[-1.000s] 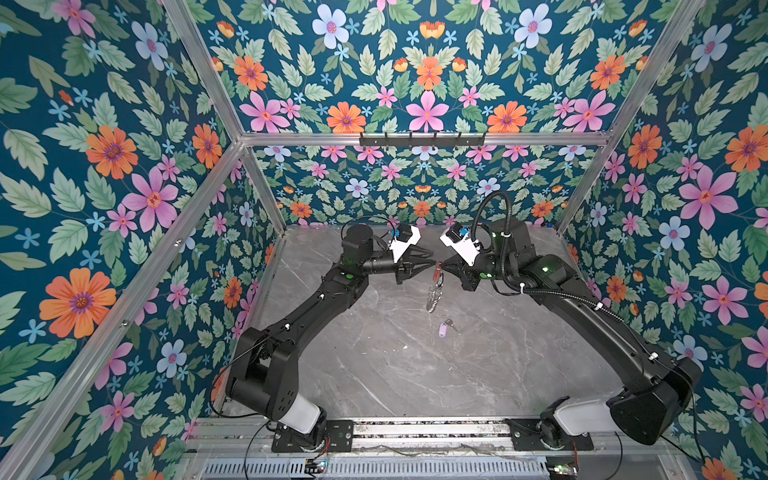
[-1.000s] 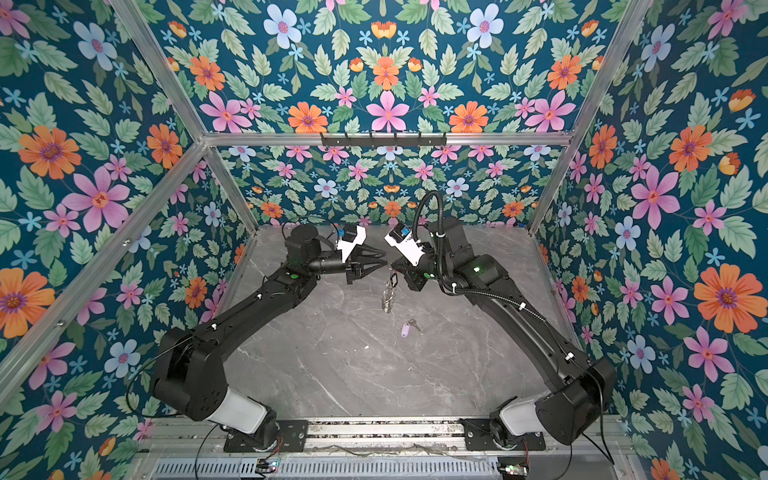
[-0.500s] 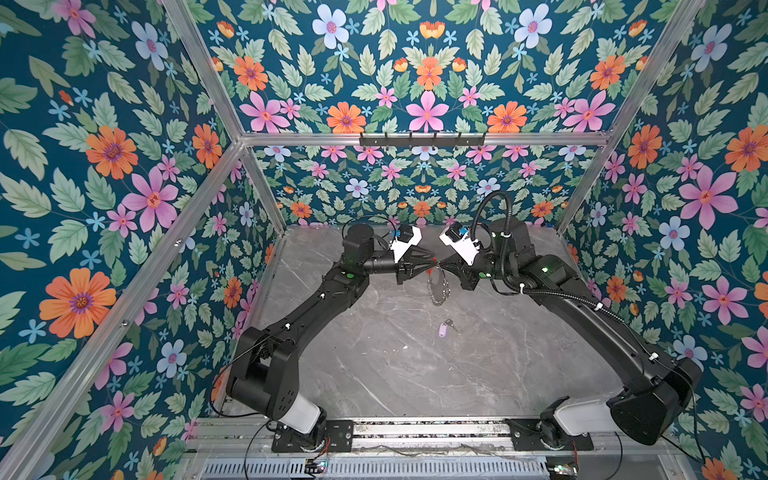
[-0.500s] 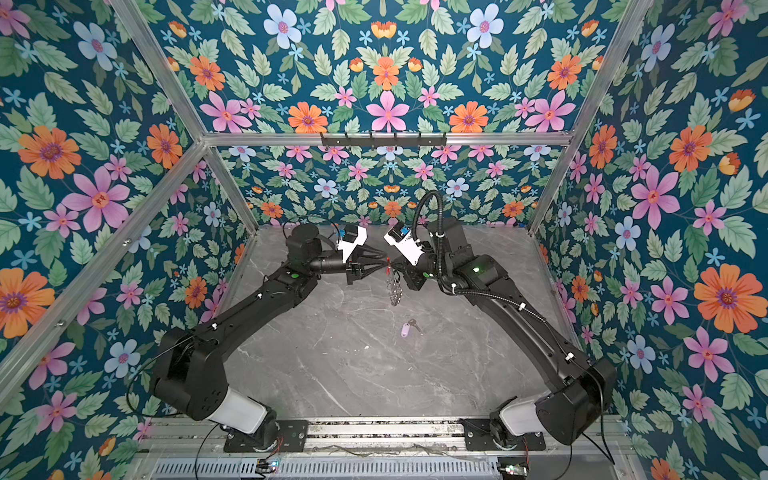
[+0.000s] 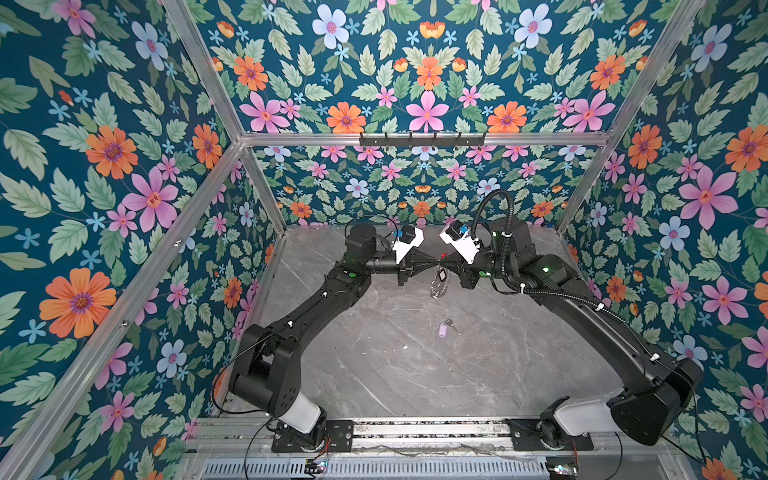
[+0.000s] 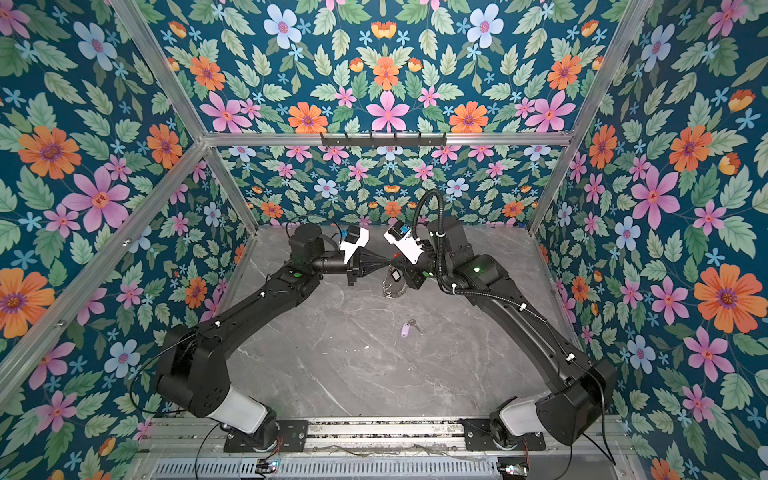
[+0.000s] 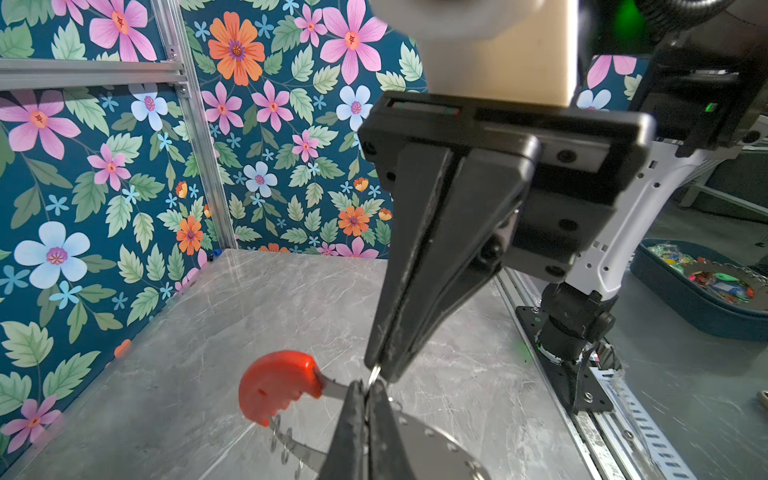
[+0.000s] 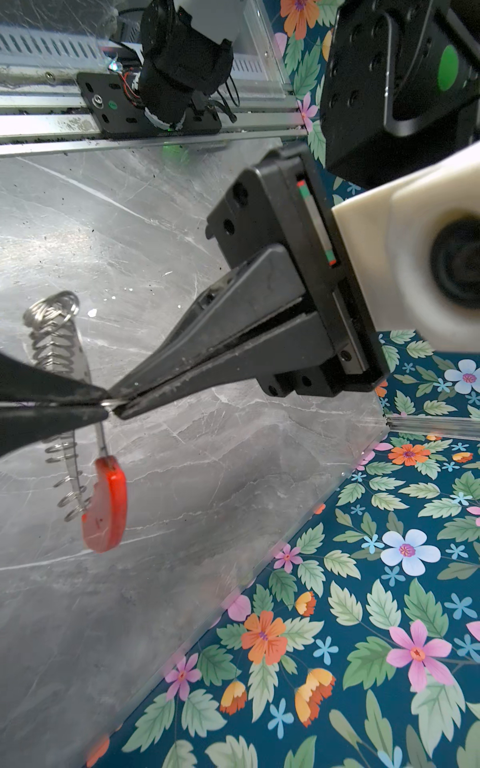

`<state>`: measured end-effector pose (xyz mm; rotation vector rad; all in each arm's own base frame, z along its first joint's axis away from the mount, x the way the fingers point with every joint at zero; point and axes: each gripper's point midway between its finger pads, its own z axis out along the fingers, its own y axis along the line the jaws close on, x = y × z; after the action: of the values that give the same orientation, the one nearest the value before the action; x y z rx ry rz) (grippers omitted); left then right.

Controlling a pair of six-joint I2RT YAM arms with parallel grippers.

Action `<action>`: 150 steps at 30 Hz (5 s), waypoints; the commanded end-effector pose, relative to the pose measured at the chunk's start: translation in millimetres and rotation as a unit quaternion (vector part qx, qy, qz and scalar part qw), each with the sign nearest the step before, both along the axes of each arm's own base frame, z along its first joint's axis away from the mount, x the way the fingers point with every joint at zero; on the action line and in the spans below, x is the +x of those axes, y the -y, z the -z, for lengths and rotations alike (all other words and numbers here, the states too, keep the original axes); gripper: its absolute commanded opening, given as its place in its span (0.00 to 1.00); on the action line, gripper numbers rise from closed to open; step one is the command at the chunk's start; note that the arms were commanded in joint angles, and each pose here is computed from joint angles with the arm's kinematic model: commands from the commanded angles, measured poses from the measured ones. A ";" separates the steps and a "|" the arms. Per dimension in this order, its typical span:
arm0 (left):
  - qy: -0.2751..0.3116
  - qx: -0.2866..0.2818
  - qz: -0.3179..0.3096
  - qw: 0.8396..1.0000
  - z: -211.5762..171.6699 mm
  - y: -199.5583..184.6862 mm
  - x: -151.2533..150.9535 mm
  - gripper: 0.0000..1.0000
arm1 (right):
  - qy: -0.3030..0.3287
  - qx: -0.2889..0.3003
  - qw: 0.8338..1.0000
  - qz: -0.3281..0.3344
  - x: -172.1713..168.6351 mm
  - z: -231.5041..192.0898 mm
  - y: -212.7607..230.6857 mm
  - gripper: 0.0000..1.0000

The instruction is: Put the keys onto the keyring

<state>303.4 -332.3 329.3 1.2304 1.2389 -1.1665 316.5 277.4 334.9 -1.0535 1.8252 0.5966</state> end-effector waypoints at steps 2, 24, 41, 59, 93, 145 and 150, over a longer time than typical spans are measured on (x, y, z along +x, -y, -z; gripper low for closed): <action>0.005 -0.003 0.009 1.000 -0.9 1.3 -2.6 0.00 | 0.024 0.027 0.999 -0.010 -0.9 -18.0 -6.4 0.00; -0.017 -0.152 0.040 0.987 -53.9 -6.9 -13.8 0.00 | 0.065 0.103 0.989 0.079 2.8 -19.2 22.0 0.30; -0.032 -0.182 0.024 0.982 -58.1 -8.2 -5.7 0.00 | 0.029 0.177 0.984 0.014 -7.0 -33.7 -10.2 0.28; -0.038 -0.210 0.034 0.976 -62.7 -12.2 -8.8 0.00 | 0.019 0.166 0.986 0.026 -2.7 -23.1 -15.8 0.03; -0.032 -0.214 0.039 0.976 -66.9 -15.4 -11.8 0.00 | 0.074 0.084 0.989 0.095 -8.5 -11.1 26.1 0.10; -0.054 0.188 -0.182 0.964 101.2 -84.4 12.6 0.00 | 0.045 0.110 0.955 0.270 -0.8 66.7 84.0 0.40; -0.070 0.305 -0.229 0.922 129.7 -109.2 22.6 0.01 | 0.035 0.100 0.956 0.274 -5.7 76.2 88.4 0.40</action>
<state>334.1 -249.0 246.1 1.0985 1.7500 -0.7041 309.6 191.2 251.0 -0.4282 1.8645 0.3804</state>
